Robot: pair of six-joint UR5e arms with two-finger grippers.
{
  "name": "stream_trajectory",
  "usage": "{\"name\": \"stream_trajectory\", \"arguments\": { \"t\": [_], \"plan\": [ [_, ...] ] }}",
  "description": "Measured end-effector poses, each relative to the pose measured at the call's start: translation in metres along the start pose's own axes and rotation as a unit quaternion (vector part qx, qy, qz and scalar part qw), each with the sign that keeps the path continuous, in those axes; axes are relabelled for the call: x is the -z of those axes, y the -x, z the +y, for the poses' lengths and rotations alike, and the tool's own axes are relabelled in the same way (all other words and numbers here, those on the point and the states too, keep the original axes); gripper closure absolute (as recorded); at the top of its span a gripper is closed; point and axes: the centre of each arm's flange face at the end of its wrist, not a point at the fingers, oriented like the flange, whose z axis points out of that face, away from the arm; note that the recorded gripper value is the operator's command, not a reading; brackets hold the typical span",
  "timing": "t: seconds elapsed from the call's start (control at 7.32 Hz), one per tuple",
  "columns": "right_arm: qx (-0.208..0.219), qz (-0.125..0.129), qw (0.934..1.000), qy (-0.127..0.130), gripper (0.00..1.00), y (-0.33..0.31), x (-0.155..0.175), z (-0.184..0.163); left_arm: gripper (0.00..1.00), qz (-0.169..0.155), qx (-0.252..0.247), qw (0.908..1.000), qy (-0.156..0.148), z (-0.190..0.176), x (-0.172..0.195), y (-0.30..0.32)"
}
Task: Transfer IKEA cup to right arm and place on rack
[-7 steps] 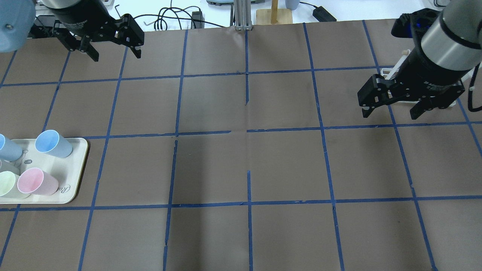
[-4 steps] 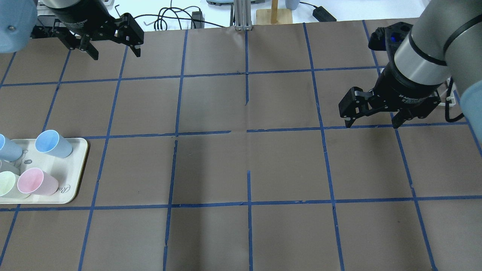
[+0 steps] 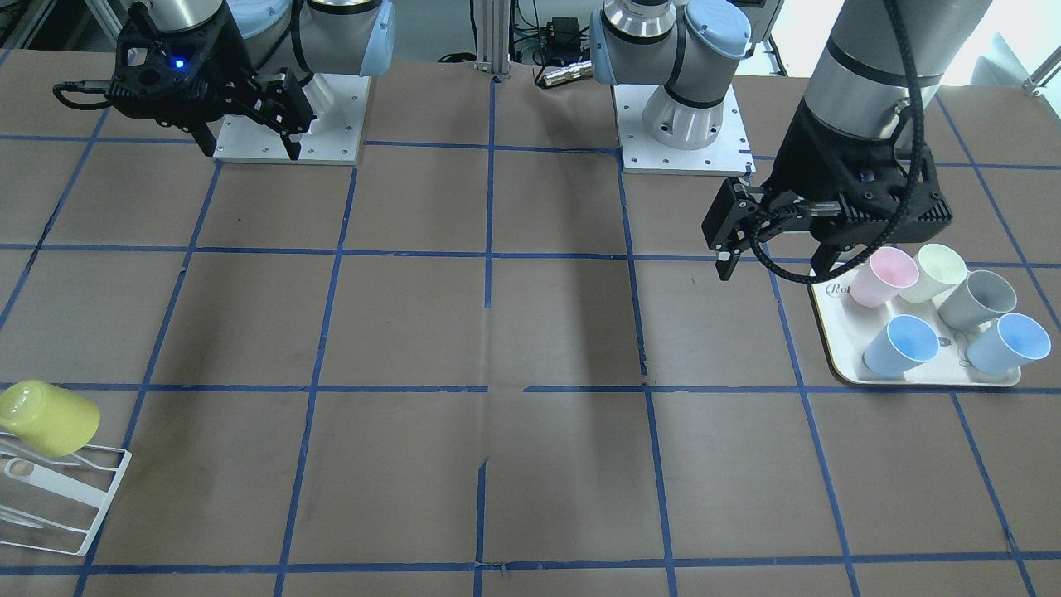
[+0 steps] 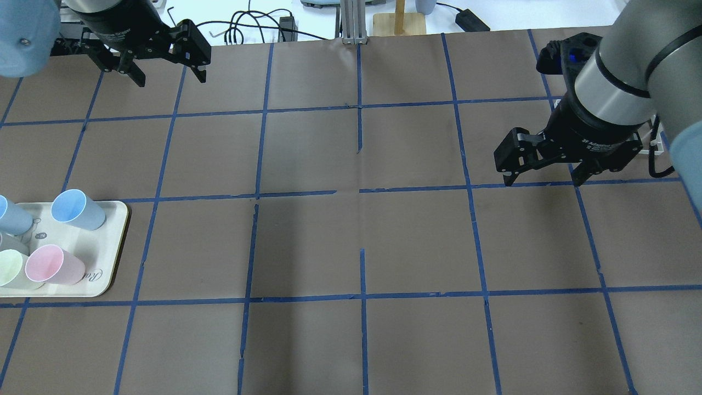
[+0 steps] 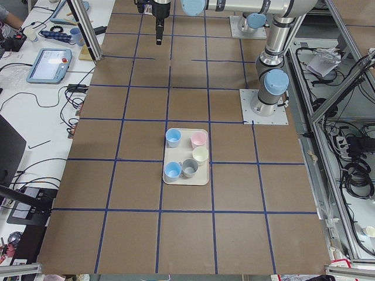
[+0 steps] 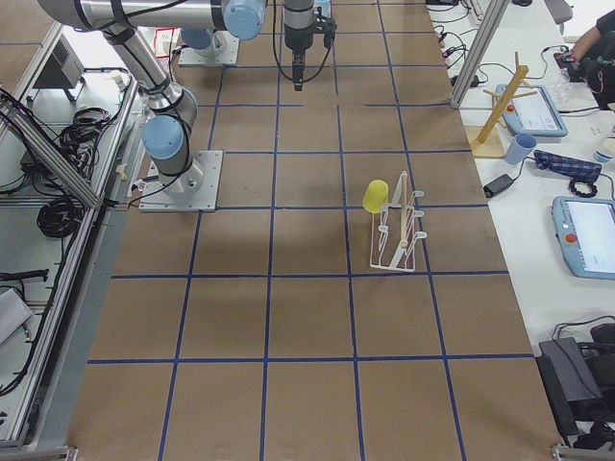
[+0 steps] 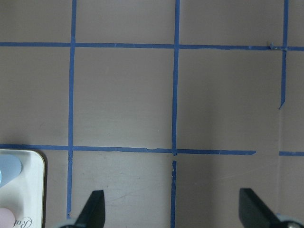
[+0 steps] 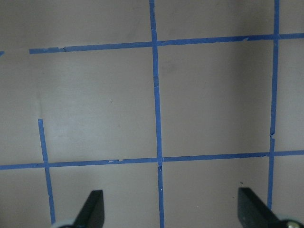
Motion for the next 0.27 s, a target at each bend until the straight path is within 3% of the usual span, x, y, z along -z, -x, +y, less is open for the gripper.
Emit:
{"name": "stream_trajectory", "arguments": {
  "t": [0.27],
  "plan": [
    [-0.001,-0.004,1.0000,0.003,0.00,-0.0003,0.0047,0.0001,0.00,0.000,-0.001,1.0000,-0.002,-0.0009,-0.0004,0.0004]
  ]
}}
